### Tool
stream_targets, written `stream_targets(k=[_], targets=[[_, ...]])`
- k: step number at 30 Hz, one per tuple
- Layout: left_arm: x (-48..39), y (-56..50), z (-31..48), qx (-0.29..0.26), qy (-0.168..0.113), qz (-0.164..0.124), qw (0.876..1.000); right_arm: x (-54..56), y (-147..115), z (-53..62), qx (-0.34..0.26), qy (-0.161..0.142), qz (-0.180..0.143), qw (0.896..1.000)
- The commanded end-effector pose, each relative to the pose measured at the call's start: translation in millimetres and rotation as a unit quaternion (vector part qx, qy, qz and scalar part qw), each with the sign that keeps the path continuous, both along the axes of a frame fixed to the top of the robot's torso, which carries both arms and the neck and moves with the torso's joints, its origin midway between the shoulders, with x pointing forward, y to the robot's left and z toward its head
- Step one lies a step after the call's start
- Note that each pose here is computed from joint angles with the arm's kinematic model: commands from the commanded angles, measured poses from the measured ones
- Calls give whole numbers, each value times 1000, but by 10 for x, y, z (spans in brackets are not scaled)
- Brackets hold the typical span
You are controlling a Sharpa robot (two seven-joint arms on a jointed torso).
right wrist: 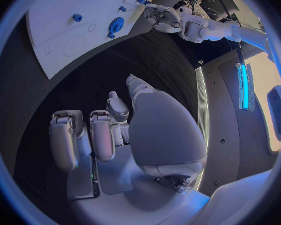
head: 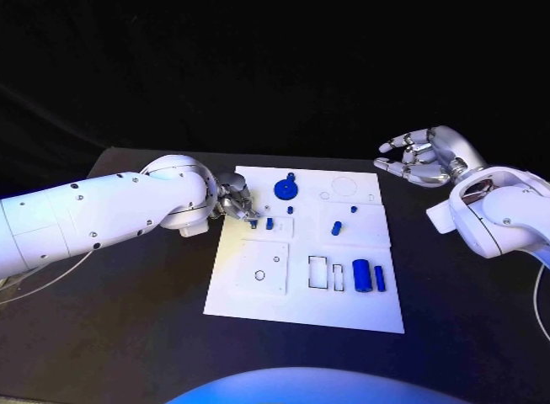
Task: Assemble the parts on the task board
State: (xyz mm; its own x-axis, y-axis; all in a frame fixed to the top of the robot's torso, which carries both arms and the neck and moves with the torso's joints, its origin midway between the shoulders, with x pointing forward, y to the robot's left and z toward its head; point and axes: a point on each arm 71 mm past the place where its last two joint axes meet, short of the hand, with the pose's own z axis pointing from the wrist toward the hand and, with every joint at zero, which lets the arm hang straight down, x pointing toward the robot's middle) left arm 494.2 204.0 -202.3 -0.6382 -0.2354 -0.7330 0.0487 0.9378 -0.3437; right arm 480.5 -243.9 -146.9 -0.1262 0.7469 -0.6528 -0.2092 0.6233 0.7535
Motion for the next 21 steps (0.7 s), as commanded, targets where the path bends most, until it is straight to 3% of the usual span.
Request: stream_targets(k=[1, 21], targets=[[-11, -18, -10, 17, 4, -10, 1000, -3, 15, -3, -2, 0, 9, 1000], [7, -46, -34, 36, -8, -16, 999, -6, 18, -2, -2, 0, 9, 1000]])
